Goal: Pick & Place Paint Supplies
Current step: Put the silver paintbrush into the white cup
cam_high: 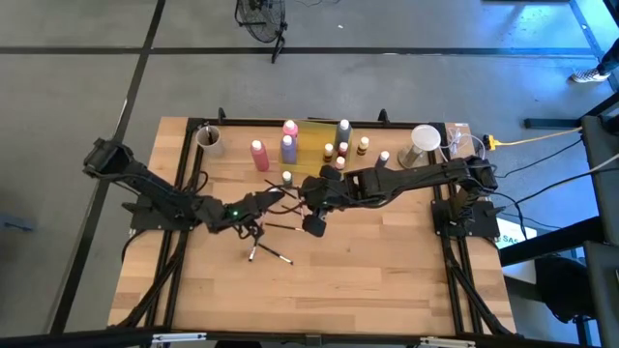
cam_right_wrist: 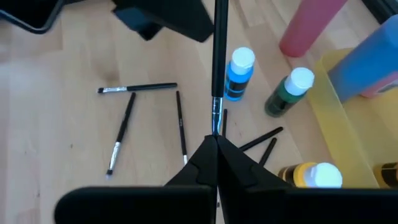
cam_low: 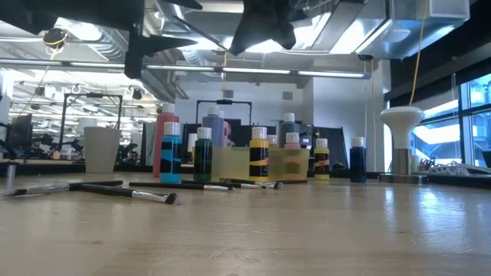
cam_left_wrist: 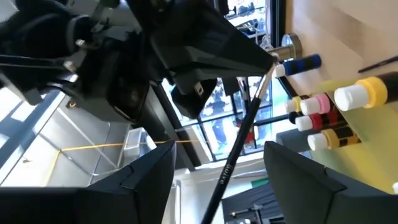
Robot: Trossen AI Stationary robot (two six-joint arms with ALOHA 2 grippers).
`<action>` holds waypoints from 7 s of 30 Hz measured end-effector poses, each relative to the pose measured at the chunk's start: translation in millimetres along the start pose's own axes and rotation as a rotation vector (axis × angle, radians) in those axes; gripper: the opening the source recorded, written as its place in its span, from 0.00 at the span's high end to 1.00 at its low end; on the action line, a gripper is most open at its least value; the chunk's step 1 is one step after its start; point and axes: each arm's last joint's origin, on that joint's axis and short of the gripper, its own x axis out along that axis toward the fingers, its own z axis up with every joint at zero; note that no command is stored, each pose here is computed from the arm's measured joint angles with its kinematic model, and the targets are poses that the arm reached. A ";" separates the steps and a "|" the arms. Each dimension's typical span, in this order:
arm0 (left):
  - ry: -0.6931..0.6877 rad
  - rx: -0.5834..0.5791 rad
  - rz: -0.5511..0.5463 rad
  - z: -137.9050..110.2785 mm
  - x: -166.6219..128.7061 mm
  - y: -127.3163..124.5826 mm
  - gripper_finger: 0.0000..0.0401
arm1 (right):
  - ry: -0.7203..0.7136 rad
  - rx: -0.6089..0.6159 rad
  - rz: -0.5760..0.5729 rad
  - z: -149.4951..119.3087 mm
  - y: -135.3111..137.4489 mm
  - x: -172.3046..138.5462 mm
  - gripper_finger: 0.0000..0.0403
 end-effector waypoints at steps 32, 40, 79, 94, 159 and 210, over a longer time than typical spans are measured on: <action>-0.007 0.025 0.006 -7.5 8.4 -2.1 0.53 | 0.006 0.000 0.026 -0.2 1.0 0.1 1.00; -0.001 0.026 0.004 -9.4 10.1 -2.7 0.60 | 0.007 0.000 0.027 -0.2 1.0 0.1 1.00; 0.099 0.050 -0.060 -13.7 12.3 -8.4 0.98 | 0.001 -0.050 0.034 0.6 0.6 0.5 0.91; 0.279 -0.312 0.000 -36.9 2.4 21.8 0.98 | -0.007 0.012 0.032 1.5 -1.2 -15.5 0.60; 0.193 -1.775 0.552 -143.6 -104.2 -17.7 0.98 | -0.184 -0.275 -0.012 0.3 39.4 28.3 0.61; -0.450 -1.825 0.282 -169.0 -92.4 -40.8 0.98 | -0.632 -0.358 0.210 37.9 59.7 5.3 0.57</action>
